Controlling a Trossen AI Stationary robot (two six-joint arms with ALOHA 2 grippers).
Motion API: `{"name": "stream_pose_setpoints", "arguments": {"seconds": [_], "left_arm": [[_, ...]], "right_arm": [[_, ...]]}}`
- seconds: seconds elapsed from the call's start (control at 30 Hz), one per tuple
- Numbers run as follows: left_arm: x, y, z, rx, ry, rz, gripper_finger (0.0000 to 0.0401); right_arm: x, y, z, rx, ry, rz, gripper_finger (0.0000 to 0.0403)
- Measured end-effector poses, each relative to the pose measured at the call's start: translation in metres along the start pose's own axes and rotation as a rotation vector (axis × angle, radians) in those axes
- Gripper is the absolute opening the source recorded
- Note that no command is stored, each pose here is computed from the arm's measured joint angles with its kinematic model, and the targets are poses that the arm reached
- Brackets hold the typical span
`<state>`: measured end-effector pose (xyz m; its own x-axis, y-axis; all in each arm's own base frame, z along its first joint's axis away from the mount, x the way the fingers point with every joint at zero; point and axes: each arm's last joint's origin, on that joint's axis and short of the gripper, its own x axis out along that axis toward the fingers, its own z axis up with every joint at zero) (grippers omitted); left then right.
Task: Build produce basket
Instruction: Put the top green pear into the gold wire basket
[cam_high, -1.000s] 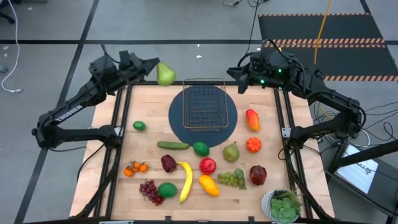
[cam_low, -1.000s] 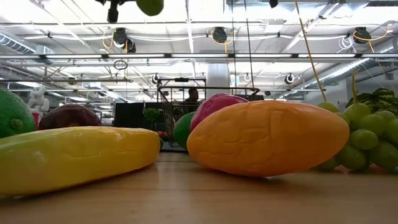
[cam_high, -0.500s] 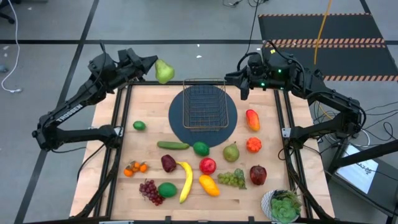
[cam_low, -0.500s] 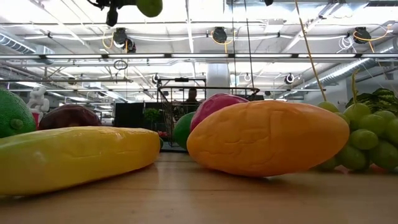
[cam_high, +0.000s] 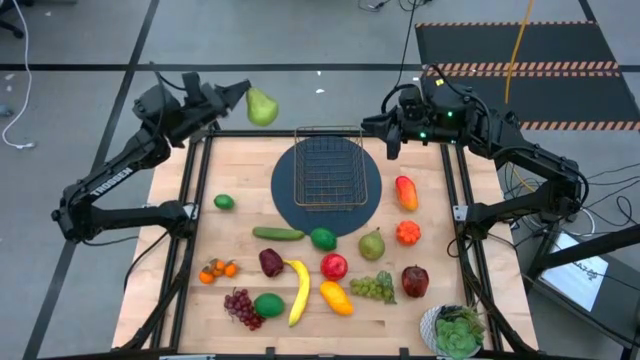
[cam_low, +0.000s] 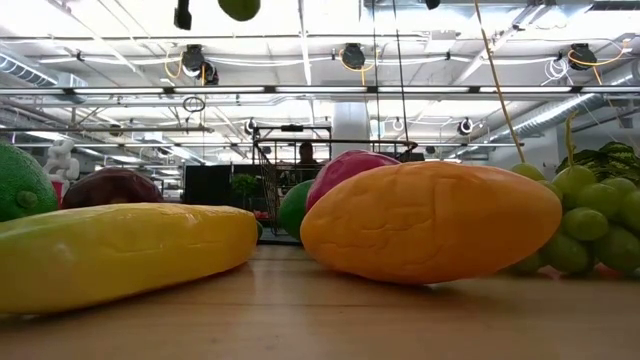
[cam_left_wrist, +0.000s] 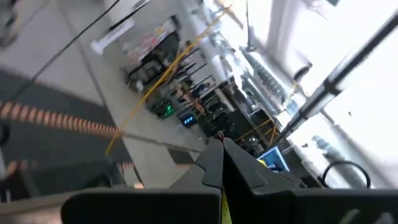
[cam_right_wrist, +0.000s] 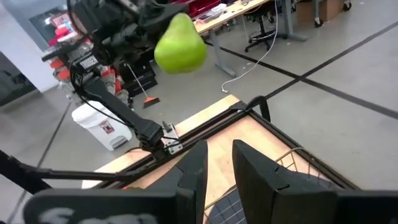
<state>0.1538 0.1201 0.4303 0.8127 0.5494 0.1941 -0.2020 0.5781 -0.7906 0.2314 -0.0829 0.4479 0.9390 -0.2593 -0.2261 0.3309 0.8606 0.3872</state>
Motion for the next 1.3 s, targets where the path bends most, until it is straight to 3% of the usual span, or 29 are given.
{"name": "stream_pose_setpoints", "arguments": {"seconds": [0.3,0.9,1.1,1.3], "left_arm": [[0.0,-0.004,0.0,0.34,0.037,-0.079,0.0],[-0.001,-0.008,-0.005,1.016,0.101,-0.301,0.0],[-0.002,-0.011,-0.004,1.108,0.066,-0.347,0.0],[0.007,-0.005,-0.007,1.009,0.109,-0.325,0.0]], "right_arm": [[0.0,0.001,0.003,0.06,-0.031,0.004,0.0071],[0.0,-0.001,0.002,0.334,-0.048,-0.045,0.0071],[0.005,-0.005,-0.005,0.407,-0.042,-0.078,0.0071],[0.012,-0.01,-0.016,0.479,-0.016,-0.1,0.0071]]}}
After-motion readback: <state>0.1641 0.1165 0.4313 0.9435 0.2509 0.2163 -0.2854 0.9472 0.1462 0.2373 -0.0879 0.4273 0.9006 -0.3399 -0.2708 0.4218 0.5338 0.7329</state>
